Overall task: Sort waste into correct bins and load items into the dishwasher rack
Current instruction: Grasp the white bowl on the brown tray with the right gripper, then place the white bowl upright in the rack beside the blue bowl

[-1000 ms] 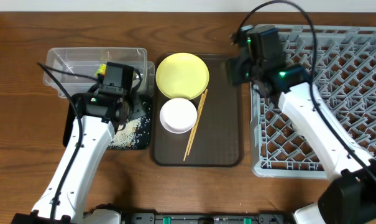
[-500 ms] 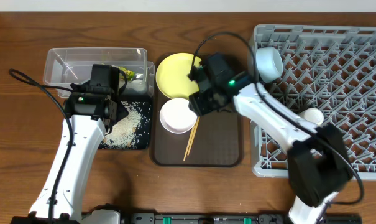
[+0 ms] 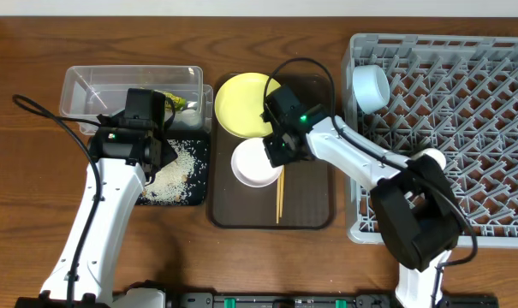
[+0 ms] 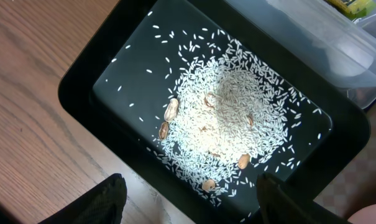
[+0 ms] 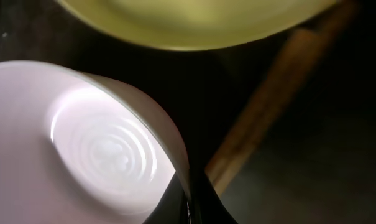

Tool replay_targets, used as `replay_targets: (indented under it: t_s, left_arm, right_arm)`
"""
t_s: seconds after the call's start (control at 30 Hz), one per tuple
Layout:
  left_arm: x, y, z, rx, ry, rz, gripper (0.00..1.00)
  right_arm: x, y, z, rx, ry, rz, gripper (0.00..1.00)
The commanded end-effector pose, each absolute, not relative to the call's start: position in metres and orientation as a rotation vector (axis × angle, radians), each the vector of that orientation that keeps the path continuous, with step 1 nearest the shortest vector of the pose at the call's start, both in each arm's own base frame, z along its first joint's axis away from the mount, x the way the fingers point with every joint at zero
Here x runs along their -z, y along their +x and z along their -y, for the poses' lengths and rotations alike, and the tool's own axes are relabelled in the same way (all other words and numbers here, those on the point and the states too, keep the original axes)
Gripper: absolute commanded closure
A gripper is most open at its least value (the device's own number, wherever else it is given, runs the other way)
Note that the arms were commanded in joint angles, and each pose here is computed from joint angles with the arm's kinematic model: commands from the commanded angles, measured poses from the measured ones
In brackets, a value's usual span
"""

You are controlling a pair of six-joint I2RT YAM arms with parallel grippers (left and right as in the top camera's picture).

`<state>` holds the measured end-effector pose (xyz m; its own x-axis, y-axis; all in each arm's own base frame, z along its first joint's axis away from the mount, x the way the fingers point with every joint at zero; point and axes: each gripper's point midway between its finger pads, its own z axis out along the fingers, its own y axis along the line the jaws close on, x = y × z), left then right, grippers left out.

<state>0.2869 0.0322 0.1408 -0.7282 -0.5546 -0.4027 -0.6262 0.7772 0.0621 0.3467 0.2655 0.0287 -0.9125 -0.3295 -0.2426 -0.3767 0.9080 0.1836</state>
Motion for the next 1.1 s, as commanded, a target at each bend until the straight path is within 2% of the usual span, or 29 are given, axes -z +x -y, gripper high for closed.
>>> replay_targets:
  t_s: [0.0,0.23,0.37,0.53,0.73,0.87,1.0,1.07]
  left_arm:
    - [-0.143,0.287,-0.037,-0.295,-0.931,-2.583,0.3]
    - [-0.143,0.287,-0.037,-0.294,-0.931,-2.582,0.3]
    - [-0.143,0.288,-0.036,-0.287,-0.931,-2.581,0.3]
    - [-0.143,0.29,-0.034,-0.267,-0.93,-2.58,0.3]
    - [-0.144,0.293,-0.034,-0.261,-0.93,-2.571,0.3]
    - [-0.144,0.293,-0.034,-0.261,-0.93,-2.57,0.3]
    - [-0.144,0.293,-0.034,-0.26,-0.929,-2.57,0.3]
    - [-0.144,0.293,-0.034,-0.26,-0.929,-2.569,0.3]
  right_arm:
    - [-0.081,0.379,-0.231,-0.209,-0.387,-2.725,0.99]
    - [-0.171,0.41,-0.162,-0.109,-0.204,-2.509,0.99]
    - [-0.206,0.427,-0.094,0.123,-0.068,-2.397,0.99]
    - [-0.227,0.45,-0.026,0.463,-0.229,-2.299,0.99]
    - [-0.277,0.461,0.06,0.897,0.099,-2.076,0.99]
    - [-0.291,0.472,0.08,0.999,0.135,-1.994,0.99]
    - [-0.277,0.487,0.092,1.146,0.004,-2.017,0.99]
    - [-0.27,0.488,0.105,1.274,0.03,-2.012,0.99]
